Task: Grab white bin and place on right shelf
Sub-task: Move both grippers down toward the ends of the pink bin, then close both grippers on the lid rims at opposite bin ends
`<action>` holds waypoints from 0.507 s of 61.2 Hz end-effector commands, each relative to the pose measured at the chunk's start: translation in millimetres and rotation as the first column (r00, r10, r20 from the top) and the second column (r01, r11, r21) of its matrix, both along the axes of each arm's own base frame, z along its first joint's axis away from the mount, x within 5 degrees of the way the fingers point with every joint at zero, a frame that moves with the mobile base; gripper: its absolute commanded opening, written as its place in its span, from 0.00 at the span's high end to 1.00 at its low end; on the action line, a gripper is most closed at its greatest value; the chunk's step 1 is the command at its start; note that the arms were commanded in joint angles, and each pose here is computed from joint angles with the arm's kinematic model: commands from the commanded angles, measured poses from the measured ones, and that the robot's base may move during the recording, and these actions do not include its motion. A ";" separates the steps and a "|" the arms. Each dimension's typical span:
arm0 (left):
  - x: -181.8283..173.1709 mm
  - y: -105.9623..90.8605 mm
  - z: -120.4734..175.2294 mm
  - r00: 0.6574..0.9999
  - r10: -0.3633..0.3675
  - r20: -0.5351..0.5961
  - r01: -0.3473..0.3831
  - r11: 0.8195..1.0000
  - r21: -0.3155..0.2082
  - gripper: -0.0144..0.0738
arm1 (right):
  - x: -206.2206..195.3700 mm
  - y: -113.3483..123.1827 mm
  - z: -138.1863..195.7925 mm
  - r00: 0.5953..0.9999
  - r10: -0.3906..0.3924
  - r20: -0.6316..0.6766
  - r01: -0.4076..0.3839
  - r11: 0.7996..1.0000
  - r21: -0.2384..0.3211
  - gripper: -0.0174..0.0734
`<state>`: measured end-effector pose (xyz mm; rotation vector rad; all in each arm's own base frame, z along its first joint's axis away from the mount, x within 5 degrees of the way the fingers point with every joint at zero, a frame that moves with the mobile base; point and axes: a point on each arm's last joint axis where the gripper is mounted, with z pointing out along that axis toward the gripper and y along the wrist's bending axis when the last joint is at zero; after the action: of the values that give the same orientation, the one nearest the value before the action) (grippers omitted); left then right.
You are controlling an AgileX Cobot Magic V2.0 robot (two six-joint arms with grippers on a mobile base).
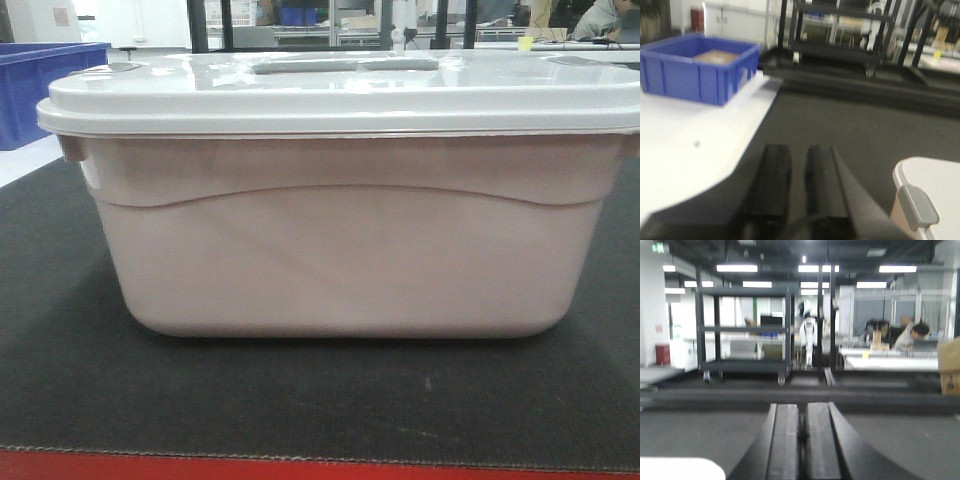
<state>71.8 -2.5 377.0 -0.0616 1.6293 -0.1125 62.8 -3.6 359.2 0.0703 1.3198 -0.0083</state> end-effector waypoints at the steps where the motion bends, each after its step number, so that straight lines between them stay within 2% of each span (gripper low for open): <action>1: 23.5 -2.8 16.0 1.000 -0.018 0.001 0.018 0.998 -0.064 0.50 | 19.1 -1.8 14.5 1.000 -0.008 0.005 0.008 1.000 -0.002 0.39; 3: 32.1 -4.2 15.9 0.999 -0.028 -0.024 0.026 0.995 -0.095 0.44 | 28.0 -2.4 13.1 1.000 -0.008 -0.023 0.008 1.000 -0.001 0.30; 7: 44.0 -7.3 15.7 0.996 -0.054 -0.068 0.042 0.985 -0.165 0.37 | 43.2 -3.4 9.3 0.997 -0.007 -0.079 0.007 1.000 0.009 0.18; 10: 53.0 -9.9 14.6 0.991 -0.077 -0.113 0.051 0.975 -0.217 0.35 | 51.9 -4.0 7.6 0.994 -0.003 -0.113 0.006 1.000 0.026 0.09; 17: 68.9 -17.1 18.7 0.964 -0.147 -0.220 0.088 0.961 -0.261 0.35 | 69.5 -4.5 12.8 0.982 0.021 -0.186 -0.002 0.995 0.099 0.12; 22: 83.1 -25.5 23.2 0.929 -0.235 -0.286 0.156 0.949 -0.272 0.35 | 81.4 -3.3 20.2 0.959 0.059 -0.278 -0.012 0.986 0.165 0.12; 25: 92.0 -31.7 27.9 0.898 -0.303 -0.320 0.213 0.934 -0.287 0.35 | 91.6 -1.2 27.1 0.929 0.100 -0.356 -0.023 0.976 0.215 0.12; 31: 110.1 -37.8 33.2 0.847 -0.387 -0.364 0.287 0.910 -0.299 0.35 | 110.4 4.1 40.0 0.859 0.187 -0.477 -0.045 0.955 0.294 0.12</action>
<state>169.7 -34.9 391.5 -0.0236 2.0846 -0.5174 159.4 -1.7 374.2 0.2093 1.8344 0.2034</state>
